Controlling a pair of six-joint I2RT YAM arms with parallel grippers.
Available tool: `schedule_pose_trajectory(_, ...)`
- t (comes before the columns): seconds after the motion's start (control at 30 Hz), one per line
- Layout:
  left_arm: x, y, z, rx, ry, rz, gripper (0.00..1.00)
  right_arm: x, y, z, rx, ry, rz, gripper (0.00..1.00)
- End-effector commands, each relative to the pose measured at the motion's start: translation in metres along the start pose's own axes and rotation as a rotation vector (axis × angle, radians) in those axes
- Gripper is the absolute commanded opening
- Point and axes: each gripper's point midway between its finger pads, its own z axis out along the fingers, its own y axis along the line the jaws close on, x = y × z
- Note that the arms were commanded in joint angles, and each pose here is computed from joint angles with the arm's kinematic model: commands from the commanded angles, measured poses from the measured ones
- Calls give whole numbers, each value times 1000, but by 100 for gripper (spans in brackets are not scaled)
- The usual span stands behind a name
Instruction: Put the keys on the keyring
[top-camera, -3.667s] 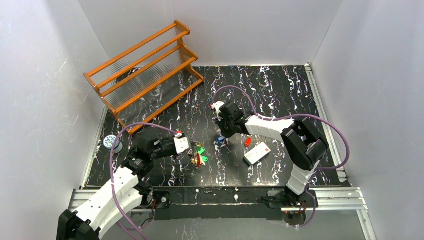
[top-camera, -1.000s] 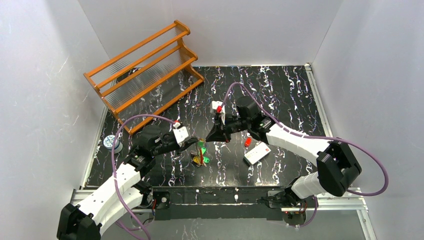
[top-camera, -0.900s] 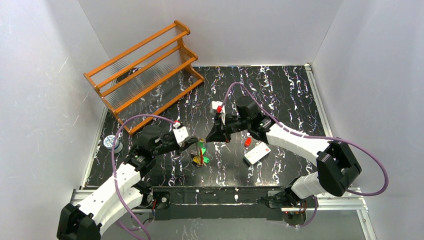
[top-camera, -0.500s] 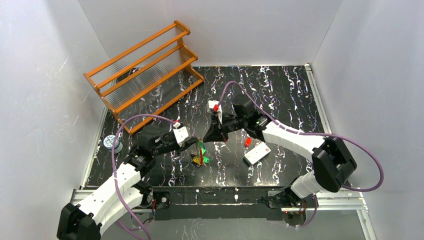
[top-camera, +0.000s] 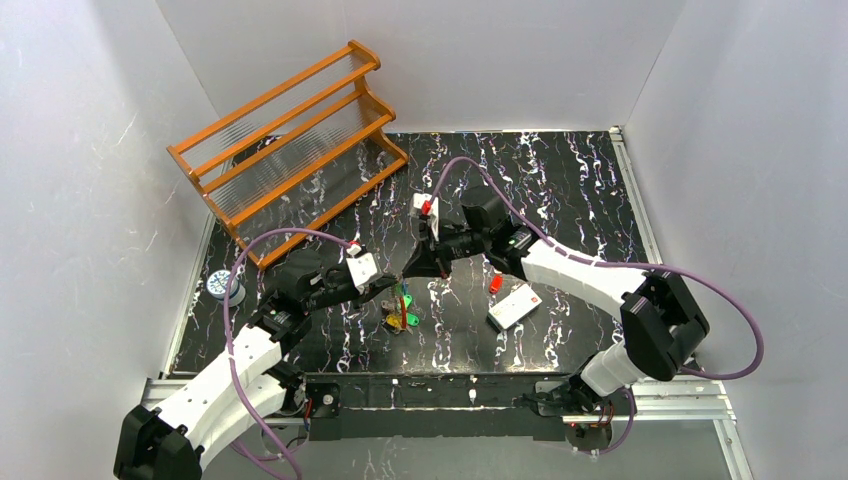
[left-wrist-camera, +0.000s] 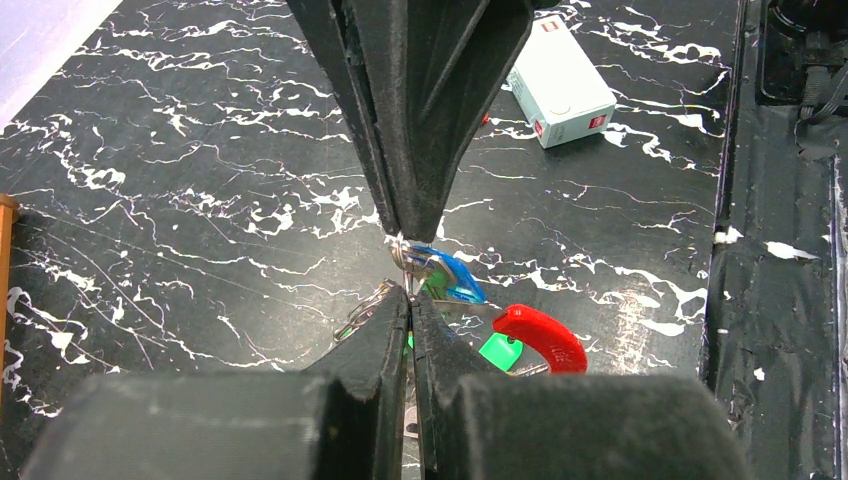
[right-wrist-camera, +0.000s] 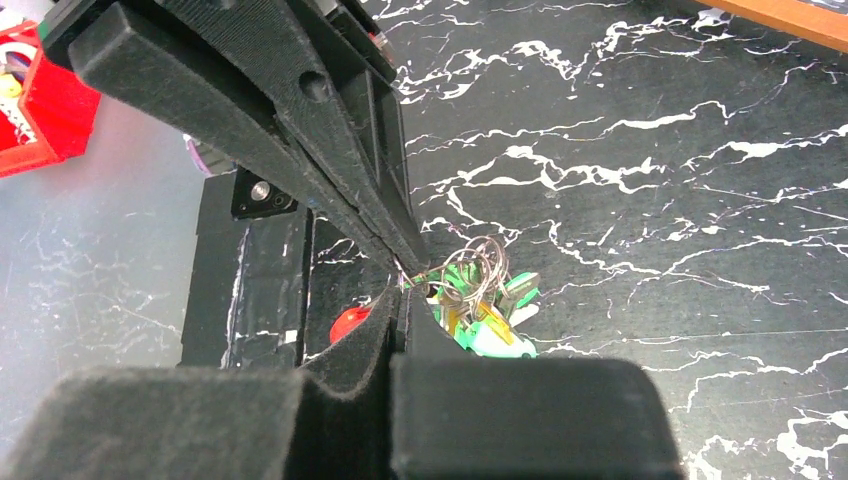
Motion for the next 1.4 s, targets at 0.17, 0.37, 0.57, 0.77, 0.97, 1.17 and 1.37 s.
schedule_pose_trajectory(0.17, -13, -1, 1, 14, -47, 31, 0, -12, -13, 2, 66, 3, -18, 1)
schedule_pose_trajectory(0.37, -13, 0, 1, 11, -48, 30, 0, -6, -16, 0, 92, 15, -17, 1)
schedule_pose_trajectory(0.57, -14, 0, 1, 12, -51, 34, 0, -2, -19, 1, 103, 31, -4, 1)
schedule_pose_trajectory(0.77, -15, 0, 1, 11, -54, 36, 0, -3, -20, 1, 102, 30, -22, 10)
schedule_pose_trajectory(0.97, -17, 0, -1, 4, -60, 52, 0, -13, -8, -9, 86, -27, -149, 48)
schedule_pose_trajectory(1.17, -20, 1, -2, 1, -68, 66, 0, -31, -1, -21, 122, -120, -260, 58)
schedule_pose_trajectory(1.37, -32, -2, -3, 23, -107, 84, 0, -48, 16, -33, 127, -270, -330, 63)
